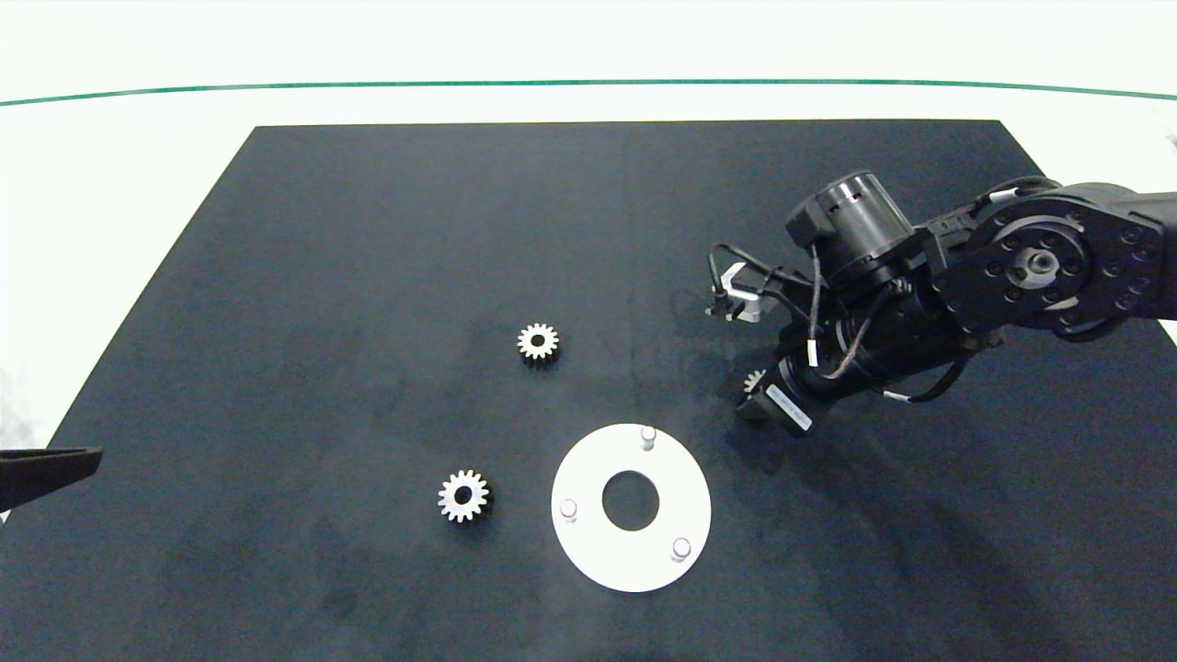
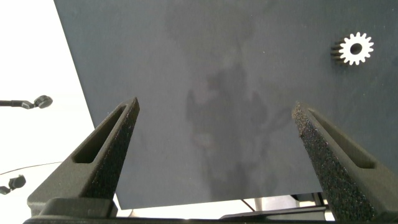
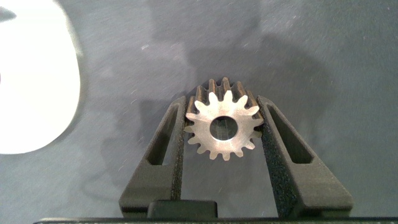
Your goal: Install three planetary gears onto the carrier pins
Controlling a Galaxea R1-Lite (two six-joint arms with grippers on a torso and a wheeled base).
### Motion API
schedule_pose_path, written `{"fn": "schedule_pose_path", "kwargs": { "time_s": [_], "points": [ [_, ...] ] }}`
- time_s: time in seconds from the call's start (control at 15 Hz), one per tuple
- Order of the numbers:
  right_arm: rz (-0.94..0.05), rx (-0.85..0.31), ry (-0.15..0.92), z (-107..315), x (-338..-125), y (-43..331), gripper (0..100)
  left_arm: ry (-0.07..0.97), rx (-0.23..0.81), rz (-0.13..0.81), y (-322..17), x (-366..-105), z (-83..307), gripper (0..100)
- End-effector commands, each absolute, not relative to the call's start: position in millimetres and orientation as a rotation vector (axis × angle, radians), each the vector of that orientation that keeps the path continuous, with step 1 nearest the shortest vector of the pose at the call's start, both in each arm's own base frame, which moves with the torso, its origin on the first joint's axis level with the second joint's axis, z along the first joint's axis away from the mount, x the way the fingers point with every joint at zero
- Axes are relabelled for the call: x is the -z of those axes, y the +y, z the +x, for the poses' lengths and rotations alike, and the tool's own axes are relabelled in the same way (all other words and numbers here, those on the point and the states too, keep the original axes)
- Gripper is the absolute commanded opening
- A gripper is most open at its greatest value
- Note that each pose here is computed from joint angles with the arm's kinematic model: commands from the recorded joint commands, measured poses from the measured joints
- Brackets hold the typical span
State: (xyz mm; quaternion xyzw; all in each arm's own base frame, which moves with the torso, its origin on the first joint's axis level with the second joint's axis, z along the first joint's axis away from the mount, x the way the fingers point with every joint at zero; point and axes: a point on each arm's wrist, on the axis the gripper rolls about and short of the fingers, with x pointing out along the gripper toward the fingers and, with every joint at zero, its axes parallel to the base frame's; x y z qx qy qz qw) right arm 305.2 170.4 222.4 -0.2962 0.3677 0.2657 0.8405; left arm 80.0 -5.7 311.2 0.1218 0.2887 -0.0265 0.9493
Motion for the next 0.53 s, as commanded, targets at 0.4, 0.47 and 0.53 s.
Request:
{"fn": "schedule_pose_path", "kwargs": {
  "time_s": [0.4,0.47,0.53],
  "points": [
    [-0.707,-0.772,0.66,195.9,-251.2,179.2,28,0.585,0.074,0.257,-6.3,-310.6,70.6,100],
    [-0.717,-0.794,0.658,191.3,-249.8,183.2,28,0.575,0.071,0.256,-5.9,-311.7,67.6,100],
    [-0.737,-0.827,0.666,184.3,-245.0,189.4,28,0.546,0.071,0.264,-4.9,-314.0,59.3,100]
  ]
}}
